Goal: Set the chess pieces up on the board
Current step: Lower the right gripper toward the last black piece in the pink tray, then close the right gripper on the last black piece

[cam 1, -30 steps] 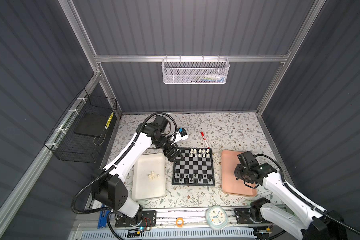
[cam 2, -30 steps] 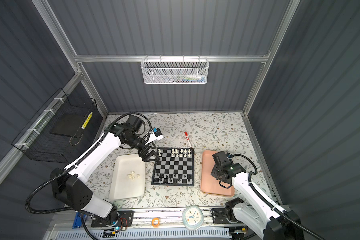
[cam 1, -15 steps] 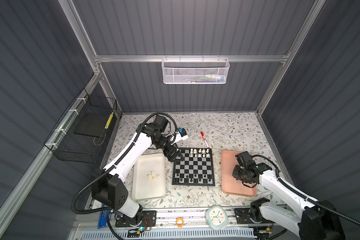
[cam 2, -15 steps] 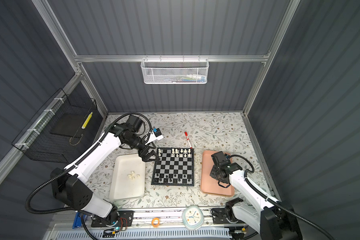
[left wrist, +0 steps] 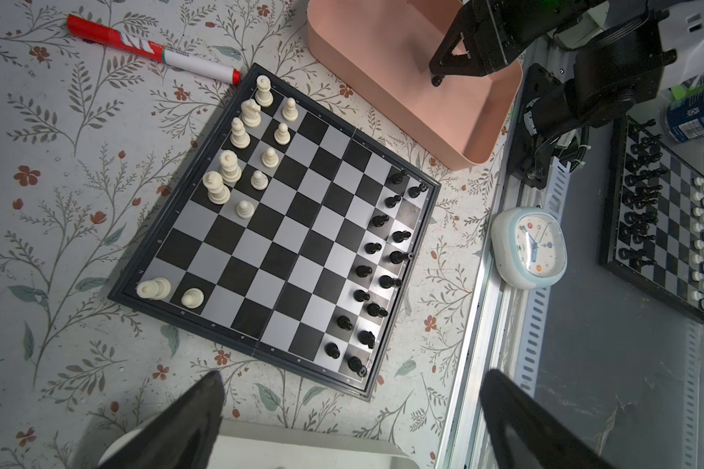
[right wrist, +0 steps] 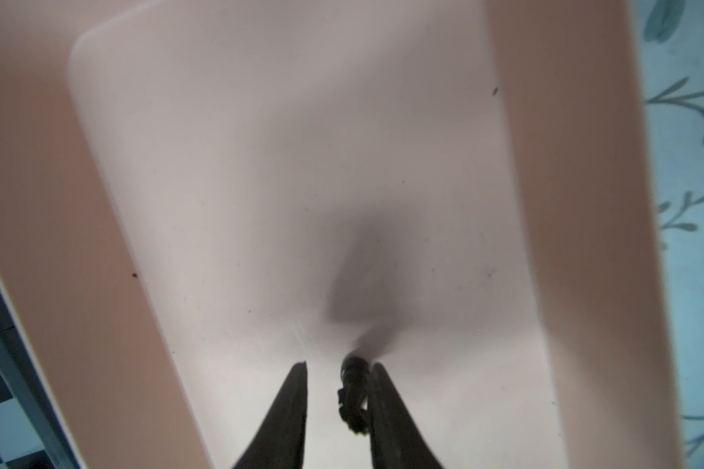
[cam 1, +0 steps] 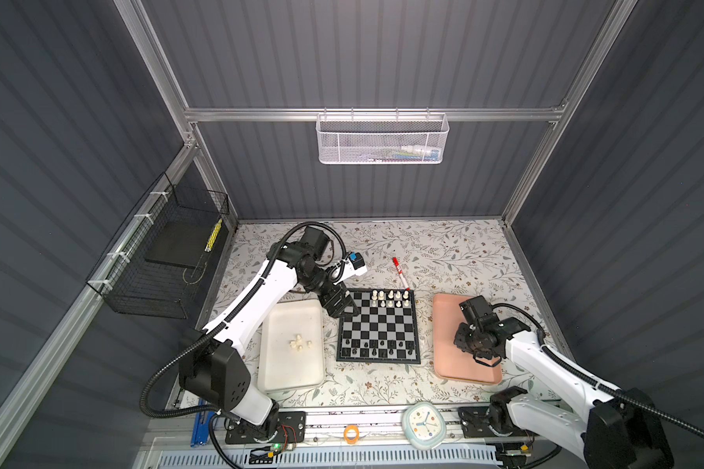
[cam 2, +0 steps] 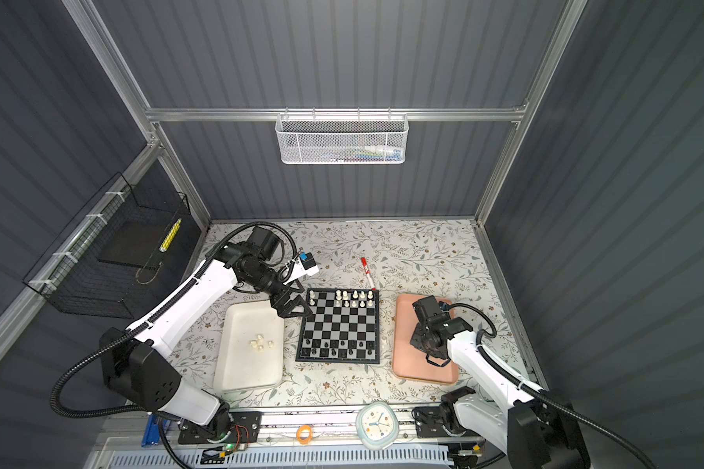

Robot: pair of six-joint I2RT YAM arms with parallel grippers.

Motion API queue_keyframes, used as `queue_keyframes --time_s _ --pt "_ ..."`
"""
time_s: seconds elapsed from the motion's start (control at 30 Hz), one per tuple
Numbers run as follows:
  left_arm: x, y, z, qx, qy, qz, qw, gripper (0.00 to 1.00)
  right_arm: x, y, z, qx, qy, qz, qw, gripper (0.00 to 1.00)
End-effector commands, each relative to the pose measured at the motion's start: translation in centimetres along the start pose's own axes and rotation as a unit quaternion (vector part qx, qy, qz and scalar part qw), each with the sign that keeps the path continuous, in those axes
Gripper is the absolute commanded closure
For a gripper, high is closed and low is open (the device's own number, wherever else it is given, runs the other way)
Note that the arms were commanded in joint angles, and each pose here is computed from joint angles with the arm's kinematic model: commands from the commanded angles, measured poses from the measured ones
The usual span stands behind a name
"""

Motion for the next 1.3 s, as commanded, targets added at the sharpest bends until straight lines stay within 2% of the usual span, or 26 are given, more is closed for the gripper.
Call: queue_keyframes --time_s 0.0,0.73,1.27 --pt "-0.75 -0.52 0.16 -0.002 -0.001 -0.002 1.000 0.01 -0.18 -0.04 0.21 0.011 0.003 0.007 1.000 0.73" --pt "-0.81 -0.55 0.16 -0.002 0.004 -0.005 1.000 0.00 -0.55 0.35 0.55 0.025 0.017 0.027 0.999 0.81" --pt "-0.37 -0.11 0.33 0.006 0.004 -0.007 1.000 0.00 -1.01 0.00 1.00 0.038 0.024 0.042 0.998 0.82"
Point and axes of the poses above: each gripper's point midway between its finger pads, its own y axis out along the fingers, its own x axis along the line the jaws close on, z = x × y, the point moved 9 cm from there along -y, back along the fingers, and after that the axes turned 5 degrees about y, right-handed, at the moved point
